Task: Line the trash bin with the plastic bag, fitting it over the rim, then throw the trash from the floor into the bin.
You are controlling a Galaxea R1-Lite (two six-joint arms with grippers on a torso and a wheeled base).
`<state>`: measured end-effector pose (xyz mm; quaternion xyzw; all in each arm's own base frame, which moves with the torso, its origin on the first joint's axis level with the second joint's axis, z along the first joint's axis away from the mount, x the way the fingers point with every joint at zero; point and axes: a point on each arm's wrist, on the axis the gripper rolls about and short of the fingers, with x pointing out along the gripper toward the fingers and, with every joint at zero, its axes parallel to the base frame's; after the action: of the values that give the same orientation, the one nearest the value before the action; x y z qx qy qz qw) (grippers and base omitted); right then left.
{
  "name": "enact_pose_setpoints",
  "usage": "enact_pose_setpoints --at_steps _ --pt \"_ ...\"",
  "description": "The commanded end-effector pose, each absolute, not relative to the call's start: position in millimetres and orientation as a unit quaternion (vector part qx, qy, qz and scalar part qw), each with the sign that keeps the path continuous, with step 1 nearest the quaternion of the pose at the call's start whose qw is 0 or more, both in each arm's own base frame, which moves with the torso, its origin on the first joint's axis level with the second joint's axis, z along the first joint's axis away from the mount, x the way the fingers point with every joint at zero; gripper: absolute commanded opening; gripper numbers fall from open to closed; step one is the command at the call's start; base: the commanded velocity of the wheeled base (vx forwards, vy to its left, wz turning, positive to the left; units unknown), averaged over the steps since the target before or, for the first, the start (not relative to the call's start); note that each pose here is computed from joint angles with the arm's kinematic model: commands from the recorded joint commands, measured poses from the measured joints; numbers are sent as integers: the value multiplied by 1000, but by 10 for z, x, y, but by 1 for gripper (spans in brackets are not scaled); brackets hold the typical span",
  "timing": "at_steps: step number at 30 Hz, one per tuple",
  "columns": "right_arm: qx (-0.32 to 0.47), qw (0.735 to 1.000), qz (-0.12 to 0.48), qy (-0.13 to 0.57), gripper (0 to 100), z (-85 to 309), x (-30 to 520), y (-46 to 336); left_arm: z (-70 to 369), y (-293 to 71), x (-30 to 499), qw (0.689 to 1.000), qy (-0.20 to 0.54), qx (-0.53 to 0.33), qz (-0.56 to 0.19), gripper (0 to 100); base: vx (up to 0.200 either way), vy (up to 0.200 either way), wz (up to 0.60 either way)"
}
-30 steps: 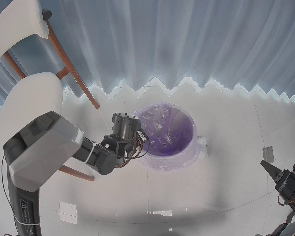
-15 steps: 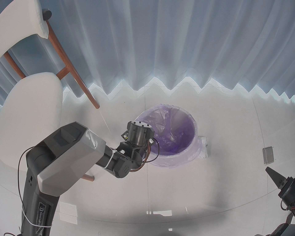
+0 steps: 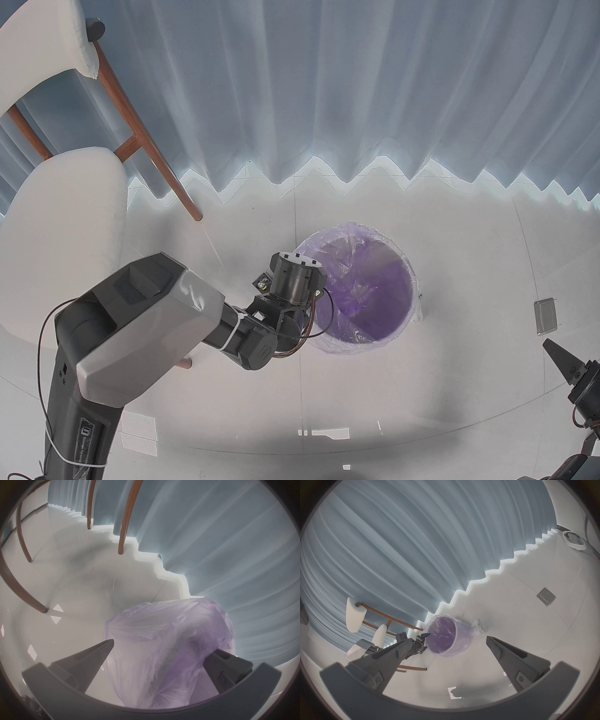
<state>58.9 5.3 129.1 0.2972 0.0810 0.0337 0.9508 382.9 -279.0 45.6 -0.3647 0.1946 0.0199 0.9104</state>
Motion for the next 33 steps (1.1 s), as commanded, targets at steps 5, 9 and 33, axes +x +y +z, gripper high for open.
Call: enact_pose_setpoints --at_steps 5,9,33 --pt "292 951 30 95 100 1235 576 53 1099 -2623 3603 911 161 -381 1 100 0 0 0" --pt "292 951 30 94 100 1228 552 51 1397 -2415 3402 911 154 -383 -3 100 0 0 0" --pt "261 951 63 154 100 1238 417 64 1054 -2236 2731 860 260 -436 -42 100 0 0 0"
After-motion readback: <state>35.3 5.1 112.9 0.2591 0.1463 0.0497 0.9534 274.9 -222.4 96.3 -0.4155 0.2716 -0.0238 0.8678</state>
